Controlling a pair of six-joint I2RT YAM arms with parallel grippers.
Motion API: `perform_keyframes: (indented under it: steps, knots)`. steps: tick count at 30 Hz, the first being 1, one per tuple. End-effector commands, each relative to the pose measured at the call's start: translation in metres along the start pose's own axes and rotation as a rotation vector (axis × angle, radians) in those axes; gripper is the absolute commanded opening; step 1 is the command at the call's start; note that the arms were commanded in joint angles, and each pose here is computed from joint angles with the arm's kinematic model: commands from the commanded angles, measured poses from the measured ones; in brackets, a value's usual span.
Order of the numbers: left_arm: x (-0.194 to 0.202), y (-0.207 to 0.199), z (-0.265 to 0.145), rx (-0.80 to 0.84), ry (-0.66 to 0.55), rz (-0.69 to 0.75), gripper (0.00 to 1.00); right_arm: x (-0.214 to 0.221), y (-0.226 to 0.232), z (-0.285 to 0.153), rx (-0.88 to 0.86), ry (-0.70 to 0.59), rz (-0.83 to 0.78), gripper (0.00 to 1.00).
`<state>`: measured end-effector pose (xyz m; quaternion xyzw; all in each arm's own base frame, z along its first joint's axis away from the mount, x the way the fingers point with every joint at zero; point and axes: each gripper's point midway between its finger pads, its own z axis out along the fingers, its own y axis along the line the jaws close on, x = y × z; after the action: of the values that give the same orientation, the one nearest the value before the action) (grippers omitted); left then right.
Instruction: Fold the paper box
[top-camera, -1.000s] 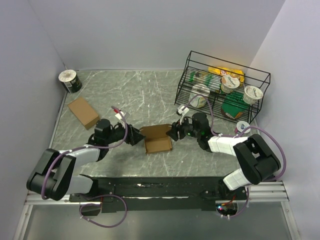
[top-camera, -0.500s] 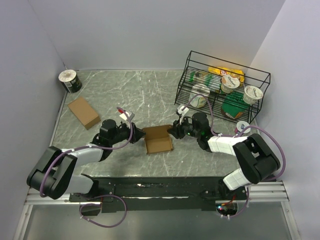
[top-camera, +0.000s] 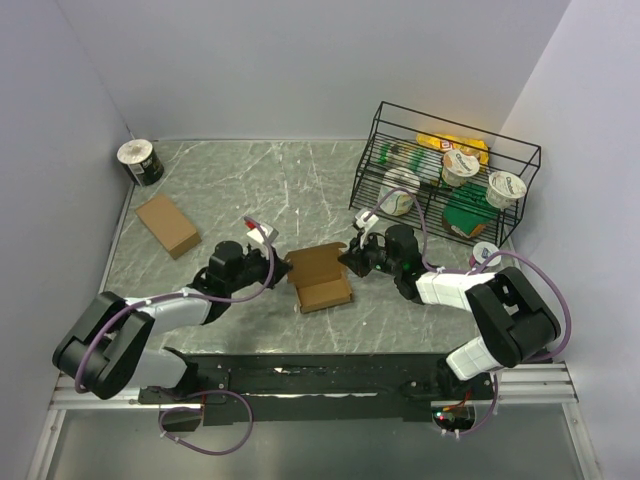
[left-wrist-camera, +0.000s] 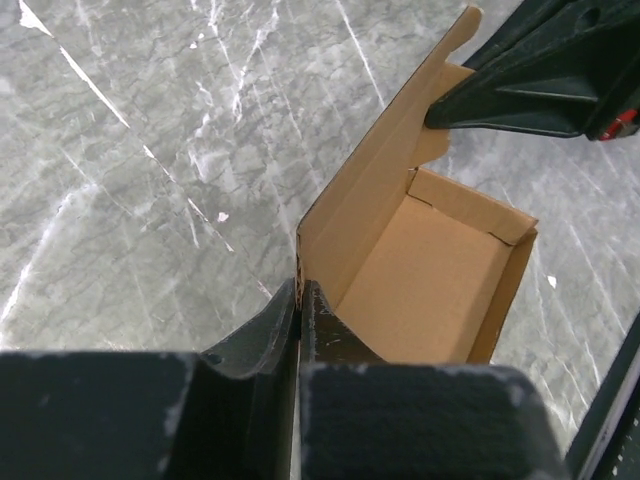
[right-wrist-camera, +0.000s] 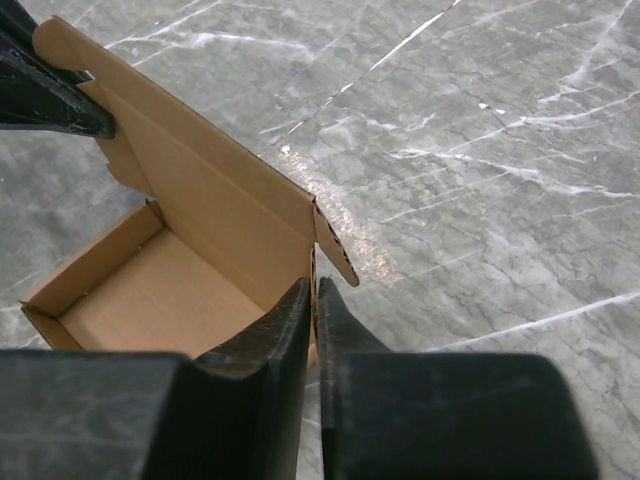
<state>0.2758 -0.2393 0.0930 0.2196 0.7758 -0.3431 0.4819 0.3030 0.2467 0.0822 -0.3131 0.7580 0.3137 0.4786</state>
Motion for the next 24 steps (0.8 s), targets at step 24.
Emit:
perform_keyframes:
  steps: [24]
  knots:
    - [-0.050,-0.007,0.017,-0.318,-0.132,-0.084,0.01,-0.029,0.024,-0.008,0.419,-0.125,-0.109,0.00]
